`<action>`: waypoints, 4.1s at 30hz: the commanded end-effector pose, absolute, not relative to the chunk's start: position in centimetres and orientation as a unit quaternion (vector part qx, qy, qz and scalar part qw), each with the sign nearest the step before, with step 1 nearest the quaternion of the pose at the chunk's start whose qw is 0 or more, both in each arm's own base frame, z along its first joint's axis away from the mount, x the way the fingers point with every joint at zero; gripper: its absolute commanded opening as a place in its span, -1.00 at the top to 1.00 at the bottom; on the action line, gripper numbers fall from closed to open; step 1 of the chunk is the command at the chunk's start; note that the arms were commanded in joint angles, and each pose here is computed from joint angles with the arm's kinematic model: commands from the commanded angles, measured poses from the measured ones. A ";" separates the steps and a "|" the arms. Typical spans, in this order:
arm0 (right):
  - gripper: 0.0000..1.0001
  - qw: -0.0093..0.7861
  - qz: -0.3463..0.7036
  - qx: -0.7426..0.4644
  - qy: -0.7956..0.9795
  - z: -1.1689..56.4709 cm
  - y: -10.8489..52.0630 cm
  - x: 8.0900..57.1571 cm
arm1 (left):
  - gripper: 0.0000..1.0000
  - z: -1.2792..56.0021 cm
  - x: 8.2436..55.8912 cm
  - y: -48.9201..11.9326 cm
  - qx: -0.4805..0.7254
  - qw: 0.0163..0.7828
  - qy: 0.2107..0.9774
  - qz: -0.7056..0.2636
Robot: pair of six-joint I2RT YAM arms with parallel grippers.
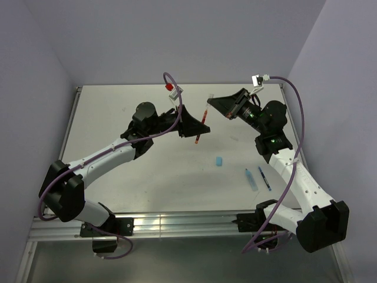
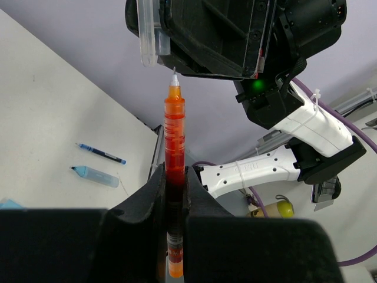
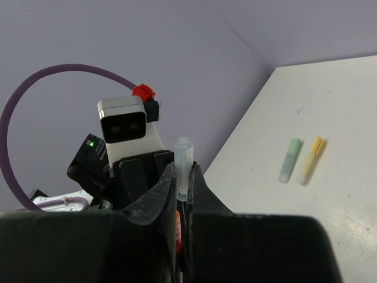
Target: Insert the pens into the pen caps
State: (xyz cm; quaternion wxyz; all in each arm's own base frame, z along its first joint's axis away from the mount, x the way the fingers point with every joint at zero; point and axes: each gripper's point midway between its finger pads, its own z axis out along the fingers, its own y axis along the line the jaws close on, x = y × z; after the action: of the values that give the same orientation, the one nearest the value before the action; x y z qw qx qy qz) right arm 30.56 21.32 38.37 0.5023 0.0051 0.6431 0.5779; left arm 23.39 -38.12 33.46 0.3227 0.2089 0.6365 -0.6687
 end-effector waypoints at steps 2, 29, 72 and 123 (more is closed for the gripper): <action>1.00 0.525 0.578 -0.018 0.624 40.7 21.5 30.1 | 0.99 35.7 22.4 -38.0 0.236 0.344 0.605 -0.678; 1.00 0.546 0.577 -0.018 0.607 42.9 20.6 28.9 | 0.99 34.5 22.1 -38.2 0.230 0.348 0.618 -0.666; 1.00 0.538 0.560 -0.028 0.629 41.2 21.7 28.4 | 0.99 35.3 22.7 -37.7 0.238 0.379 0.621 -0.644; 1.00 0.495 0.582 -0.194 0.616 38.9 28.7 18.2 | 0.99 45.2 18.0 -31.5 0.284 0.498 0.492 -0.655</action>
State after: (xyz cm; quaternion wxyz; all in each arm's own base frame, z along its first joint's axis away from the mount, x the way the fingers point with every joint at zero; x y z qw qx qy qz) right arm 21.08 26.76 43.64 0.5633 -0.1284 0.5717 0.5826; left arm 17.63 -33.54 39.16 0.3879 0.2881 0.5652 -0.6687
